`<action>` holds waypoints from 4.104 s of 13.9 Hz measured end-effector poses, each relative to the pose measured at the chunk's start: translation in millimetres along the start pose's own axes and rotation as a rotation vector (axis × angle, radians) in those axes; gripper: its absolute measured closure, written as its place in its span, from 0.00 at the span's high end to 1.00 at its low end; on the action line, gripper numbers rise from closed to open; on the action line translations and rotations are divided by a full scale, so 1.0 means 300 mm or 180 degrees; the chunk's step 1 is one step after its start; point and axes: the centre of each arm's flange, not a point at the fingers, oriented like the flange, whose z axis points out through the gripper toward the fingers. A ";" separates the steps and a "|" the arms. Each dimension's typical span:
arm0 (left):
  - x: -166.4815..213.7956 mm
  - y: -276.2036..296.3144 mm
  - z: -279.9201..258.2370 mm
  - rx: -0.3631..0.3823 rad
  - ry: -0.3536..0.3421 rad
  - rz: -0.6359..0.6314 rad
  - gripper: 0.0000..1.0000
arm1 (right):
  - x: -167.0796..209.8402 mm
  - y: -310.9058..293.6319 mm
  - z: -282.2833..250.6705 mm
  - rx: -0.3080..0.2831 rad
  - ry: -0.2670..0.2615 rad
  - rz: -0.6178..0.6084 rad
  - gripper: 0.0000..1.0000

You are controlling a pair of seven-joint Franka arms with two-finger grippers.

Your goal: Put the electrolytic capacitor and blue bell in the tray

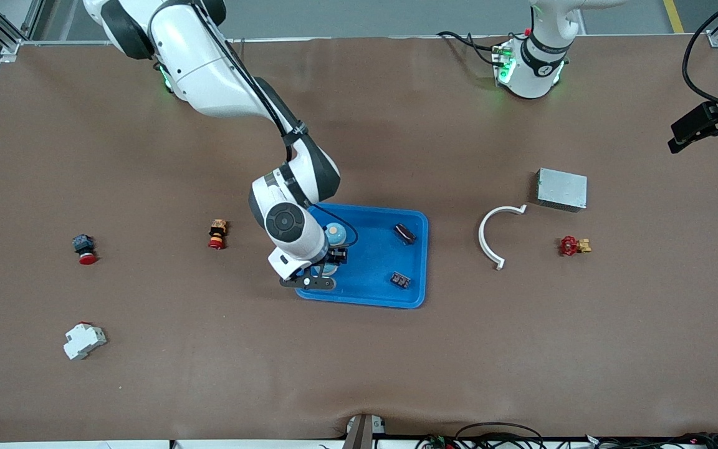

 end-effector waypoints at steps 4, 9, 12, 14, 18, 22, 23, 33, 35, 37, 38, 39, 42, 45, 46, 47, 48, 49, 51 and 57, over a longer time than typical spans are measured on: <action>-0.003 0.022 -0.006 -0.0001 0.0013 0.0039 1.00 | -0.006 -0.001 0.034 -0.0021 -0.0019 -0.0008 0.68; -0.007 0.055 -0.008 0.0000 0.0016 0.0095 1.00 | -0.010 -0.006 0.049 -0.0024 -0.0016 -0.0017 0.68; -0.008 0.061 -0.008 0.0001 0.0016 0.0107 1.00 | -0.009 -0.008 0.045 -0.0019 -0.0010 -0.0020 0.85; -0.009 0.063 -0.008 0.0001 0.0015 0.0110 1.00 | -0.004 -0.016 0.031 -0.0002 0.0009 -0.0028 1.00; -0.009 0.063 -0.008 0.0001 0.0016 0.0110 1.00 | -0.024 -0.037 -0.139 -0.0100 -0.0220 -0.0066 1.00; -0.009 0.063 -0.012 -0.0001 0.0023 0.0110 1.00 | -0.106 0.025 -0.576 -0.0239 -0.0573 -0.0076 1.00; -0.009 0.063 -0.012 -0.0002 0.0024 0.0110 1.00 | -0.123 0.063 -0.680 -0.0249 -0.0630 -0.0055 1.00; -0.009 0.062 -0.010 -0.0001 0.0019 0.0107 1.00 | -0.230 0.338 -1.127 -0.0371 -0.0916 0.0095 1.00; -0.009 0.062 -0.010 -0.0001 0.0020 0.0107 1.00 | -0.267 0.370 -1.198 -0.0458 -0.0883 0.0049 1.00; -0.008 0.062 -0.010 -0.0002 0.0021 0.0106 1.00 | -0.290 0.423 -1.260 -0.0470 -0.0849 -0.0077 1.00; -0.008 0.061 -0.010 -0.0002 0.0022 0.0103 1.00 | -0.292 0.468 -1.285 -0.0445 -0.0849 -0.0139 1.00; -0.008 0.059 -0.010 -0.0002 0.0022 0.0099 1.00 | -0.293 0.516 -1.305 -0.0422 -0.0850 -0.0180 1.00; -0.007 0.056 -0.010 -0.0002 0.0022 0.0094 1.00 | -0.319 0.620 -1.350 -0.0517 -0.0785 -0.0255 1.00; -0.007 0.056 -0.010 -0.0002 0.0022 0.0094 1.00 | -0.359 0.690 -1.394 -0.0498 -0.0729 -0.0374 1.00; -0.007 0.056 -0.010 -0.0002 0.0023 0.0095 1.00 | -0.362 0.726 -1.412 -0.0467 -0.0708 -0.0395 1.00; -0.007 0.057 -0.010 -0.0002 0.0024 0.0095 1.00 | -0.361 0.765 -1.429 -0.0438 -0.0691 -0.0410 1.00; -0.007 0.057 -0.010 -0.0002 0.0025 0.0096 1.00 | -0.358 0.805 -1.444 -0.0407 -0.0669 -0.0429 1.00; -0.007 0.057 -0.010 -0.0002 0.0025 0.0096 1.00 | -0.351 0.843 -1.455 -0.0375 -0.0643 -0.0454 1.00; -0.008 0.059 -0.010 -0.0002 0.0025 0.0099 1.00 | -0.336 0.923 -1.465 -0.0318 -0.0594 -0.0492 1.00; -0.010 0.073 -0.011 -0.0002 0.0026 0.0125 1.00 | -0.294 1.091 -1.459 -0.0238 -0.0565 -0.0484 1.00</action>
